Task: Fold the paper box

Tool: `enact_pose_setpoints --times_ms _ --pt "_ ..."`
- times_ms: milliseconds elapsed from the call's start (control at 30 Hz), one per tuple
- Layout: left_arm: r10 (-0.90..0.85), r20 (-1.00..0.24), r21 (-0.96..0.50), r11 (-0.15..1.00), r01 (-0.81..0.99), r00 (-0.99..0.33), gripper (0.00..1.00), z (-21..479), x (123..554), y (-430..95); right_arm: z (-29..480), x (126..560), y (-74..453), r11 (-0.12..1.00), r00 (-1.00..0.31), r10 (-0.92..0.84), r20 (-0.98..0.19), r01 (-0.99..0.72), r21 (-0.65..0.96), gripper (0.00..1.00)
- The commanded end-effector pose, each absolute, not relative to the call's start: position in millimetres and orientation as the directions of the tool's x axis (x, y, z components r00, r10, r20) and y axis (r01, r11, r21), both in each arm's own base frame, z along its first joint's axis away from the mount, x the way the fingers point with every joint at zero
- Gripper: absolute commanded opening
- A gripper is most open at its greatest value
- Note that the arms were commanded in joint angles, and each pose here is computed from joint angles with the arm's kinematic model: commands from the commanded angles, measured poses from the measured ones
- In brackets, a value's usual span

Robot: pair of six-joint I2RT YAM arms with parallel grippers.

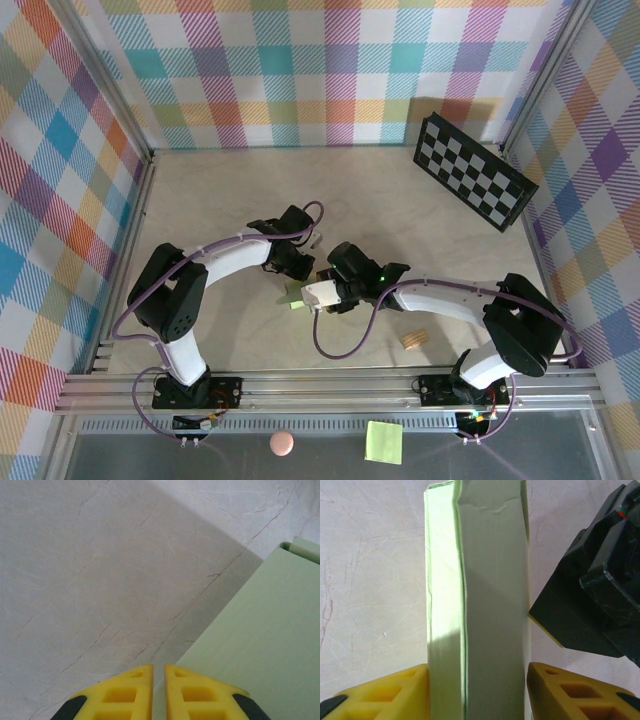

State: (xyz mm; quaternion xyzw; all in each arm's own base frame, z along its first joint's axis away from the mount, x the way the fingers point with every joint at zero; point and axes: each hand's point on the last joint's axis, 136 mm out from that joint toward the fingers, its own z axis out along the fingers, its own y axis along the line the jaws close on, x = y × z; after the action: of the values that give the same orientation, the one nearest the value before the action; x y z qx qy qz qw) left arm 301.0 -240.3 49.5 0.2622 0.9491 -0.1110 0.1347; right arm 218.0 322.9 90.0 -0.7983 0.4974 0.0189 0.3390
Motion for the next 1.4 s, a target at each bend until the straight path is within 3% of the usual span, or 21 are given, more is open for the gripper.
enact_pose_setpoints --times_ms 0,333,700,967,1100,1367 --pt "0.471 -0.342 -0.155 0.825 0.543 -0.813 0.14 64.0 299.1 -240.6 100.7 217.4 327.7 -0.285 0.513 -0.763 -0.393 -0.813 -0.507 0.51" --pt "0.356 -0.507 -0.081 0.887 0.454 -0.785 0.19 114.3 306.4 -212.3 109.3 201.0 318.3 -0.261 0.400 -0.800 -0.448 -0.903 -0.341 0.45" --pt "0.006 -0.643 -0.274 0.932 0.237 -0.766 0.30 171.2 288.8 -154.2 123.8 205.6 320.3 -0.144 0.187 -0.869 -0.458 -0.981 -0.127 0.44" --pt "-0.087 -0.587 -0.422 0.881 0.213 -0.805 0.40 184.0 253.4 -155.5 116.4 212.2 330.8 -0.081 0.061 -0.892 -0.447 -0.996 0.026 0.43" --pt "-0.075 -0.547 -0.478 0.846 0.238 -0.834 0.48 178.6 239.9 -164.6 113.1 217.2 329.8 -0.047 0.017 -0.906 -0.422 -0.997 0.060 0.50" --pt "-0.007 -0.502 -0.503 0.816 0.285 -0.865 0.49 165.6 230.0 -175.9 134.2 222.9 326.8 -0.021 -0.012 -0.877 -0.481 -0.998 0.064 0.58"
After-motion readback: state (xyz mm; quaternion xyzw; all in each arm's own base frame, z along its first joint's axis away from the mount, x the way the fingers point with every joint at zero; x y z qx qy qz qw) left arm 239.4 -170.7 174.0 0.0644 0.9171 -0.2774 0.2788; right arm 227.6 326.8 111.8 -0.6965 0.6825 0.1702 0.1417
